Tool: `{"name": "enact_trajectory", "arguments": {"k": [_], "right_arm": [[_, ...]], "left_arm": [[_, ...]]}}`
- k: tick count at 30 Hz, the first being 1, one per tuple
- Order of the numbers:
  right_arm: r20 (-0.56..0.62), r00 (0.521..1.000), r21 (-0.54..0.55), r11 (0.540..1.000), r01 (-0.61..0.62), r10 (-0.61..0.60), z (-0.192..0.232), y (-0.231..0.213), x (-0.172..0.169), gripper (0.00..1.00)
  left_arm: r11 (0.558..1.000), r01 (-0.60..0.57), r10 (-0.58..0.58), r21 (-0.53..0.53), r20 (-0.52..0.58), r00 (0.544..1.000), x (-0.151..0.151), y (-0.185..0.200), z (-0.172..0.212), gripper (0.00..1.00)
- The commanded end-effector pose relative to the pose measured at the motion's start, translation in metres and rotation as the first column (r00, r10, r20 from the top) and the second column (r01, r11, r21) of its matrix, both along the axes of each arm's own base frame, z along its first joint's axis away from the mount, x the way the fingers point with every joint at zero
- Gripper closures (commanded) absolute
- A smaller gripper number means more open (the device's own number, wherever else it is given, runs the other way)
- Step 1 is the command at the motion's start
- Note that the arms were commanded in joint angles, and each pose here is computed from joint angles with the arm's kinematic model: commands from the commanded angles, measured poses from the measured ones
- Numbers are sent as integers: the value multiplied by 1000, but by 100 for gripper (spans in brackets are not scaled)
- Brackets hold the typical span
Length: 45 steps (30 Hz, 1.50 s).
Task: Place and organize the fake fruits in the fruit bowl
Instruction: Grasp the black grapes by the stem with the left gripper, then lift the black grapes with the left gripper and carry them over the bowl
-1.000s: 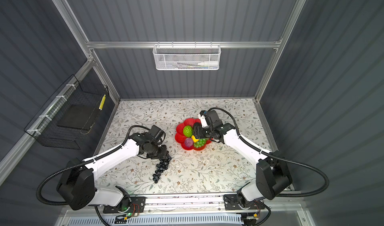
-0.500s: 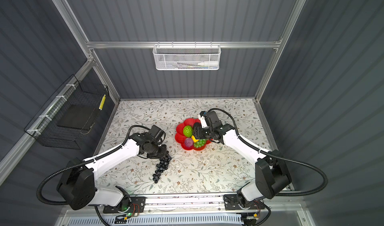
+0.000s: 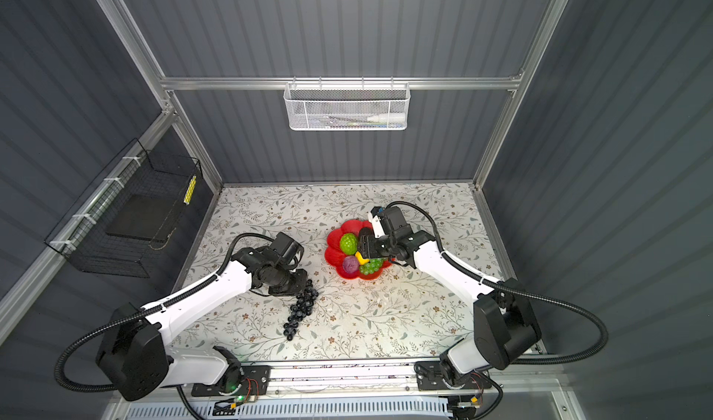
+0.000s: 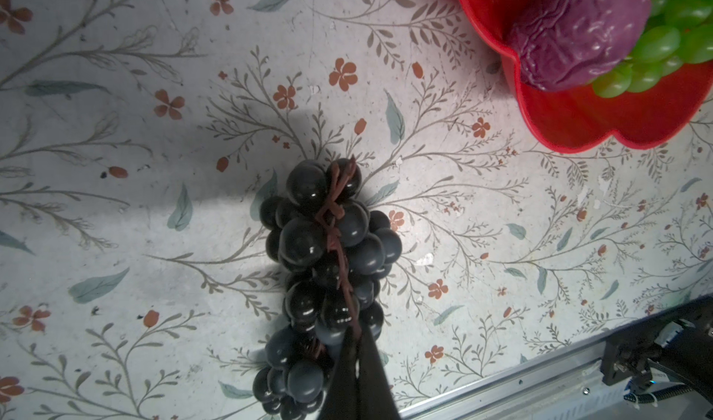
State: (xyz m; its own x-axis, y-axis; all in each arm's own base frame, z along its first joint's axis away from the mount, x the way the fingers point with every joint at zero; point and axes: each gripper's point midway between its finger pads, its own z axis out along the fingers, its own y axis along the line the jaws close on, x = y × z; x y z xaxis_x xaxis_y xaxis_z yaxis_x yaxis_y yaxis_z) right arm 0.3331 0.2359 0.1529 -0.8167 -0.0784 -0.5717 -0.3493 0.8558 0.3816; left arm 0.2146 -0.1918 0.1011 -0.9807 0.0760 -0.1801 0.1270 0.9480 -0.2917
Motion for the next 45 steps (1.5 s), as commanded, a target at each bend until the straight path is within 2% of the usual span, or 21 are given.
{"name": "enact_trajectory", "arguments": {"k": [1, 7, 15, 19, 27, 32, 38, 45], "right_arm": [[0, 1000, -1, 1000, -2, 2, -5, 2, 0, 37], [-2, 1000, -7, 1000, -6, 6, -6, 4, 1, 36], [24, 1000, -9, 1000, 2, -1, 0, 3, 4, 36], [60, 998, 1, 1000, 0, 0, 12, 2, 5, 36], [135, 991, 29, 1000, 10, -14, 38, -2, 5, 36], [172, 984, 70, 997, 39, -50, 51, -10, 4, 36], [188, 974, 96, 989, 114, -130, 60, -37, 6, 36], [170, 965, 154, 973, 172, -198, 53, -65, 5, 36]], "left_arm": [[999, 24, -26, -42, -50, 998, -13, -2, 4, 100], [994, 24, -24, -104, -2, 1000, -8, -10, 19, 100], [954, 130, -102, -271, 115, 988, -7, -34, 70, 100], [907, 202, -143, -370, 181, 973, -11, -48, 112, 100], [855, 270, -158, -442, 273, 949, -7, -61, 161, 100], [815, 322, -164, -481, 341, 926, 11, -80, 195, 100], [730, 393, -206, -559, 369, 906, 28, -113, 227, 100], [664, 432, -249, -610, 364, 898, 39, -139, 236, 100]]}}
